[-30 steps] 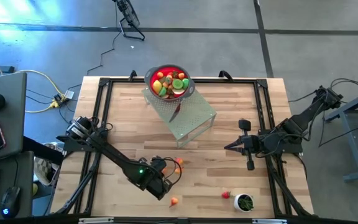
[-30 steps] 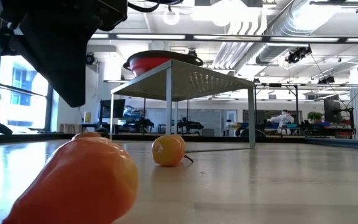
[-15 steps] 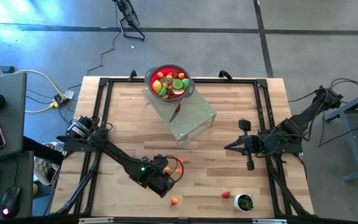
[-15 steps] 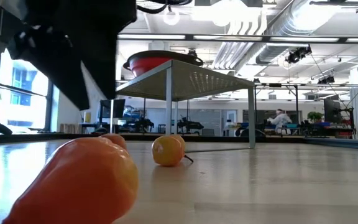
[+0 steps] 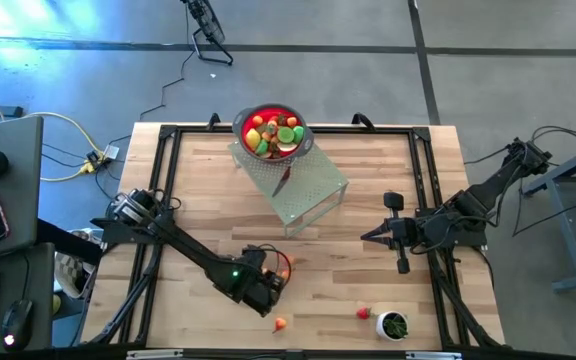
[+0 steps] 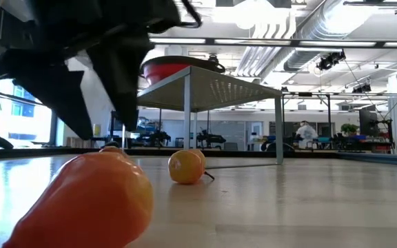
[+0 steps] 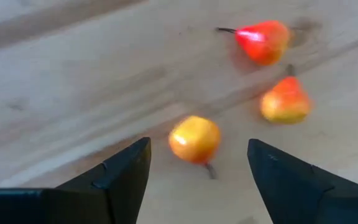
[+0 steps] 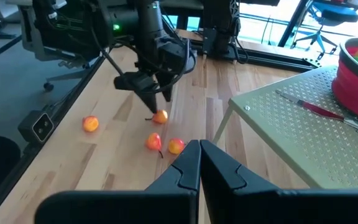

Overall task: Pick & Place Fruit
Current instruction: Put the orange pear into the red strainer on the shelf

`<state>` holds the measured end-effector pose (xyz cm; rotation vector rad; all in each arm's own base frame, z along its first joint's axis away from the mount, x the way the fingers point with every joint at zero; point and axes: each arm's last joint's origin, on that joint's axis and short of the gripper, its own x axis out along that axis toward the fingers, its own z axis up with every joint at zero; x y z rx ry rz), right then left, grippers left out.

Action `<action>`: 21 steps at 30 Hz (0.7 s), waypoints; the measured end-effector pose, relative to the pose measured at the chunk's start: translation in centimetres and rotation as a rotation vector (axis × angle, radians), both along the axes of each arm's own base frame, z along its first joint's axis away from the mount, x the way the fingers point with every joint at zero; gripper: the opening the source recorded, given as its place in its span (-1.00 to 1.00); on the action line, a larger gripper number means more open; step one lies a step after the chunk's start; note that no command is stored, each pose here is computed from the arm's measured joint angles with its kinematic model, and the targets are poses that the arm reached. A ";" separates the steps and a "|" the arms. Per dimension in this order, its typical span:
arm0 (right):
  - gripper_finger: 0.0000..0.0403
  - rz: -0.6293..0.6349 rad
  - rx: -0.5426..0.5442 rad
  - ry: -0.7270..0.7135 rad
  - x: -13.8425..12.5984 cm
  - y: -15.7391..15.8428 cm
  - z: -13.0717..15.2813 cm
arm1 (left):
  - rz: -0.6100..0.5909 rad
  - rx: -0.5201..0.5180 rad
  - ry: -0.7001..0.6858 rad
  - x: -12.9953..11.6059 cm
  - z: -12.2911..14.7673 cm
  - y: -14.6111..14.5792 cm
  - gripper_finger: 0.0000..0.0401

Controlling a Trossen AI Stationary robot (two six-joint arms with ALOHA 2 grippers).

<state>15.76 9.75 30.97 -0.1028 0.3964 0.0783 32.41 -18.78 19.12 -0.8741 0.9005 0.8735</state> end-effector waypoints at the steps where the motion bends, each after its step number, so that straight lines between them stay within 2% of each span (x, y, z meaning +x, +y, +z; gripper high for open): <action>1: -0.99 0.000 -0.001 0.001 0.0 0.0 0.0 | 0.004 -0.010 -0.010 0.2 0.0 -0.1 0.30; 15: -0.99 -0.002 -0.030 0.040 1.0 0.7 -0.9 | 0.027 -0.016 -0.010 1.4 -3.3 -0.8 0.30; 21: -0.99 -0.002 -0.029 0.044 1.1 0.8 -1.1 | 0.039 -0.015 -0.013 1.5 -3.6 -0.9 0.30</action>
